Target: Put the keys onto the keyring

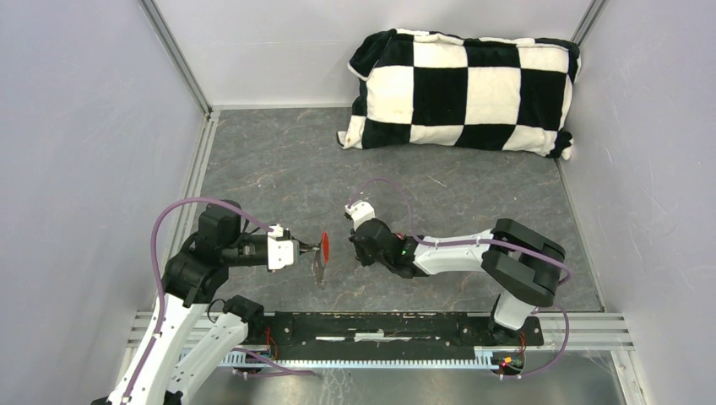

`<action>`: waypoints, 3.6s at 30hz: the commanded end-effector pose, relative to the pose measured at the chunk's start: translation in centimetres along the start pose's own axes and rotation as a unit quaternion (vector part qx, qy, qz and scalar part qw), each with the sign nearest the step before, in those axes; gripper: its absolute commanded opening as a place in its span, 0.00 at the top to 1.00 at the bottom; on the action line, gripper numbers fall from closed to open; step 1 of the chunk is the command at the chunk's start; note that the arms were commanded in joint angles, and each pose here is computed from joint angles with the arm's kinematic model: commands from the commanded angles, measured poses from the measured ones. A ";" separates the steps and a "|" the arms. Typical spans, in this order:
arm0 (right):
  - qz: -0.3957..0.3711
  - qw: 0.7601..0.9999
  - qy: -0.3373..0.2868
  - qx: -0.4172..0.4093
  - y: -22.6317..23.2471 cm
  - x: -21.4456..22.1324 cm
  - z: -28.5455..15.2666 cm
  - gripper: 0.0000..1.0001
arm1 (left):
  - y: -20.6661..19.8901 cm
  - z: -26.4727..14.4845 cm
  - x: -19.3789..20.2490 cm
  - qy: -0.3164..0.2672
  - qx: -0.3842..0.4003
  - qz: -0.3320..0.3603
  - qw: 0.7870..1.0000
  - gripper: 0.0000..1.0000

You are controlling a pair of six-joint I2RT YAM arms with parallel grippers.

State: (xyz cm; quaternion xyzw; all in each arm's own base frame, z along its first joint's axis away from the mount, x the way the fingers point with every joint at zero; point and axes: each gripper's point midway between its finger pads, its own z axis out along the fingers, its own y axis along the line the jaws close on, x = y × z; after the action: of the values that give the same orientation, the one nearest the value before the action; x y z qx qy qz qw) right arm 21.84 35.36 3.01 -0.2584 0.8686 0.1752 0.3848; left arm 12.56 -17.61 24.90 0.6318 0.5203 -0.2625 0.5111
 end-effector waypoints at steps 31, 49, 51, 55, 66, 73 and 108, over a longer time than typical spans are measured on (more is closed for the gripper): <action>-0.084 0.958 -0.202 -0.184 3.1 -6.9 -13.0 0.99 | 2.3 0.0 0.2 0.020 -0.053 -0.084 0.995 0.98; -0.116 0.990 -0.048 -0.061 1.2 -0.7 -2.8 0.99 | 2.9 -0.1 0.2 0.026 -0.061 -0.064 0.996 0.98; -0.110 0.991 -0.040 -0.062 1.6 -0.5 -2.3 0.99 | 2.9 -0.2 0.1 0.025 -0.062 -0.062 0.996 0.98; -0.103 0.992 -0.035 -0.058 1.7 -0.3 -1.9 0.90 | 2.8 -0.1 0.2 0.025 -0.061 -0.062 0.996 0.98; -0.060 0.992 -0.054 -0.096 1.7 -1.9 -3.4 0.59 | 2.9 -0.3 0.0 0.024 -0.063 -0.059 0.996 0.98; 0.048 0.981 -0.046 -0.180 1.2 -1.6 -5.1 0.50 | 2.9 -0.3 0.0 0.023 -0.062 -0.054 0.996 0.98; 0.125 0.982 0.048 -0.135 0.4 1.4 -1.1 0.70 | 2.7 -0.5 -0.5 0.018 -0.059 -0.043 0.997 0.98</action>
State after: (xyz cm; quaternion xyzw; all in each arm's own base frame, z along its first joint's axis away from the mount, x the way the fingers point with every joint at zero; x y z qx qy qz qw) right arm 18.70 34.18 2.16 -0.2070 0.8815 0.3388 0.2554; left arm 14.58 -16.85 24.20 0.5682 0.6083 -0.2538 0.4927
